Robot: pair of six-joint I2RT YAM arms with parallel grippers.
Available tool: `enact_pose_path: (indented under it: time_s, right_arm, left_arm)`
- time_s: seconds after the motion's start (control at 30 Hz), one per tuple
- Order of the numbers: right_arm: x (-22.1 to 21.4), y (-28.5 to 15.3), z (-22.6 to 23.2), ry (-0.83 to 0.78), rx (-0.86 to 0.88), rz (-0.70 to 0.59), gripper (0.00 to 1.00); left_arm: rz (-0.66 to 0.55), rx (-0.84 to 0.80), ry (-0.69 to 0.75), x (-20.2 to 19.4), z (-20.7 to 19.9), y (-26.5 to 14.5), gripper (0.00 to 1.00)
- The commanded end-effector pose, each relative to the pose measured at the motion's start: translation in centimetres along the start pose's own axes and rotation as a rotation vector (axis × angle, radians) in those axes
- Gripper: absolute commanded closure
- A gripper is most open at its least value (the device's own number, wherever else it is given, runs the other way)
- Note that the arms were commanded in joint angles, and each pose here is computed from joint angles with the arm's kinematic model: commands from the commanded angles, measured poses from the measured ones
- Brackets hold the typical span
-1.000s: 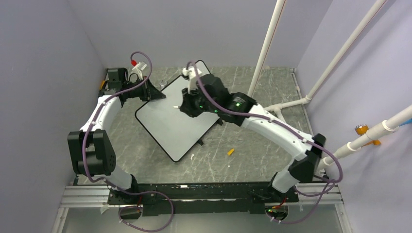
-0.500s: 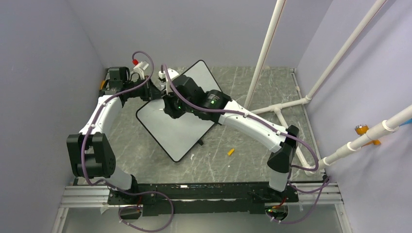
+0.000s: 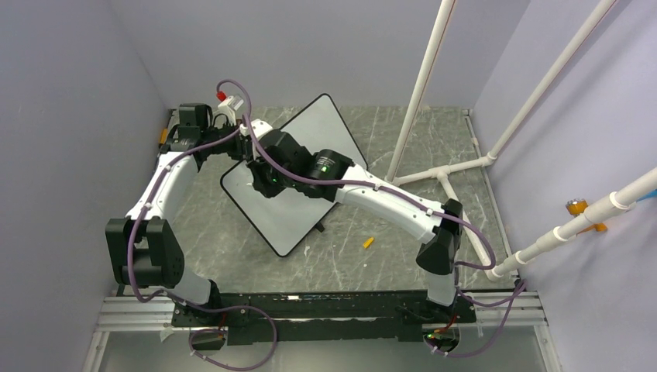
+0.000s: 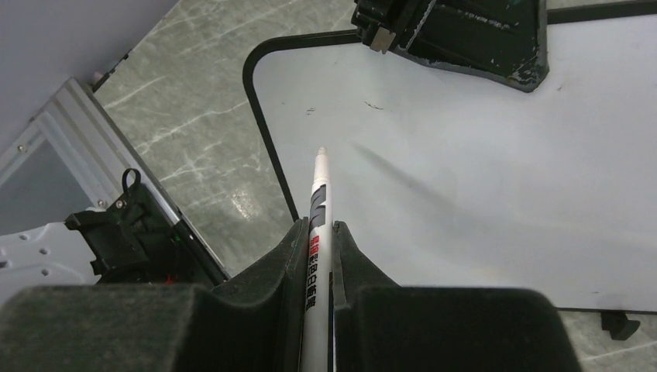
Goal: Write a sentence on the whiteboard
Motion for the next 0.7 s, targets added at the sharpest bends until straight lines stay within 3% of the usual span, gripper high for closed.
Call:
enact_pose_path:
  time_s: [0.0,0.67]
  right_arm:
    - [1.3,-0.2,0.5,0.038,-0.037,-0.06,1.0]
    - [2.3,1.0,0.8,0.058,-0.051,-0.109,1.0]
  left_arm:
    - [-0.078,0.019,0.116,0.8,-1.2,-0.9,1.0]
    - [-0.096,0.016,0.123,0.7,-1.6,-1.2,1.0]
Point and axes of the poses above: each gripper's point midway between its finger pads, its own y axis out along the fingers, its own z axis along the line the jaws close on, x = y × z, the point moved 9 cm from there along -y, back along the fingers, and after that the axes turned 6 degrees about -y, right-handed, at the moved point
